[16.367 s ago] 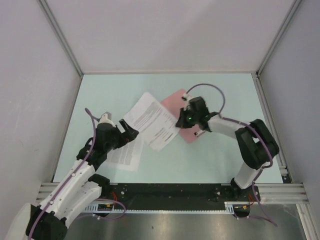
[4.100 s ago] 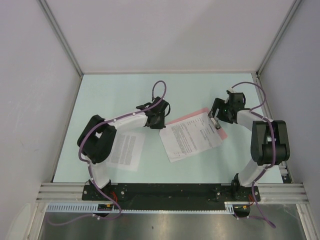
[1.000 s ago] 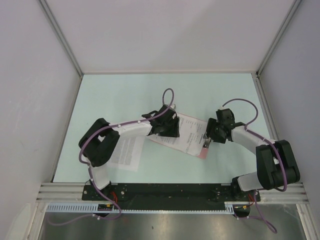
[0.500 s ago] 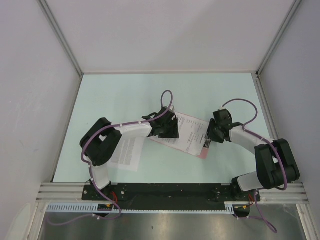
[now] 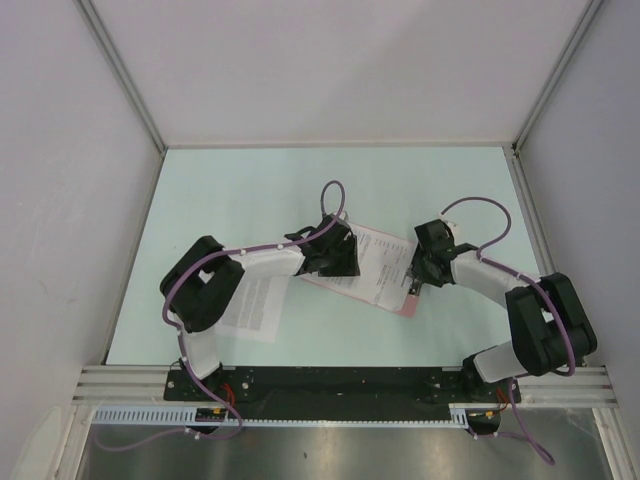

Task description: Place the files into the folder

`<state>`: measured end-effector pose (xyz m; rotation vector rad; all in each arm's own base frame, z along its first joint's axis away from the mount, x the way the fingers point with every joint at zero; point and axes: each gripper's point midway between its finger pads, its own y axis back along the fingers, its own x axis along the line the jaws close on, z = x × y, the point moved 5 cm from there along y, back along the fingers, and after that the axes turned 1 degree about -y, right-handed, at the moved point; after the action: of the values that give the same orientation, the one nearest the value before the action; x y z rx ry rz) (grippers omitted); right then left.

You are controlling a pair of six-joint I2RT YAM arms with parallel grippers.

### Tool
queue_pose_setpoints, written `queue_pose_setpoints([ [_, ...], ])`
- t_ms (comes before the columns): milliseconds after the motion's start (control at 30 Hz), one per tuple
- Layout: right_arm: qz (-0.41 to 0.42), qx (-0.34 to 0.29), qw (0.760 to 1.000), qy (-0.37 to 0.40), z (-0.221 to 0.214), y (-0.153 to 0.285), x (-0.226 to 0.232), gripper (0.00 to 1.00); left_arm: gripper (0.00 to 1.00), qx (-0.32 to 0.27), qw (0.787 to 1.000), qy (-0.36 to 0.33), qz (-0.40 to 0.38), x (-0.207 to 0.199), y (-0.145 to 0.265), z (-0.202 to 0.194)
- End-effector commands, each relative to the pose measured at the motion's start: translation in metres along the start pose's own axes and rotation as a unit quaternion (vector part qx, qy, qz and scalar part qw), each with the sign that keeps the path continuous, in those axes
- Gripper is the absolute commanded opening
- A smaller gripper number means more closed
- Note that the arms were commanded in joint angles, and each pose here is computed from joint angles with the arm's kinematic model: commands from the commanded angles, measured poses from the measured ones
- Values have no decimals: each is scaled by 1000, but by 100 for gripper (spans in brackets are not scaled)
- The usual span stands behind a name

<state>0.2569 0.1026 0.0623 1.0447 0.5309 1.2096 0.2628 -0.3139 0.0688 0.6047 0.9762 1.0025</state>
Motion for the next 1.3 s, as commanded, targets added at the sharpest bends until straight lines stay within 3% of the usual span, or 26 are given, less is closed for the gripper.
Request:
queue_pose_setpoints([
  [0,-51,27,998,1,-20,-6,-9,47,63,27,999,6,18,8,-4,-21],
  [200,-72,37,997,3,-30,-13,-11,48,63,29,999,6,17,8,-2,-22],
  [400,-92,27,995,3,-30,-16,-17,38,63,24,1000,4,2,1,8,-18],
  [667,-87,23,996,-2,-33,-20,-20,28,65,-26,999,0,-30,-22,44,24],
  [833,-79,20,997,-6,-31,-20,-20,22,65,-15,1000,19,6,2,23,36],
  [967,-66,18,998,-5,-32,-18,-19,0,64,7,999,26,36,20,1,27],
  [1267,29,20,999,-40,-28,-11,-22,0,63,35,997,35,53,35,-23,6],
])
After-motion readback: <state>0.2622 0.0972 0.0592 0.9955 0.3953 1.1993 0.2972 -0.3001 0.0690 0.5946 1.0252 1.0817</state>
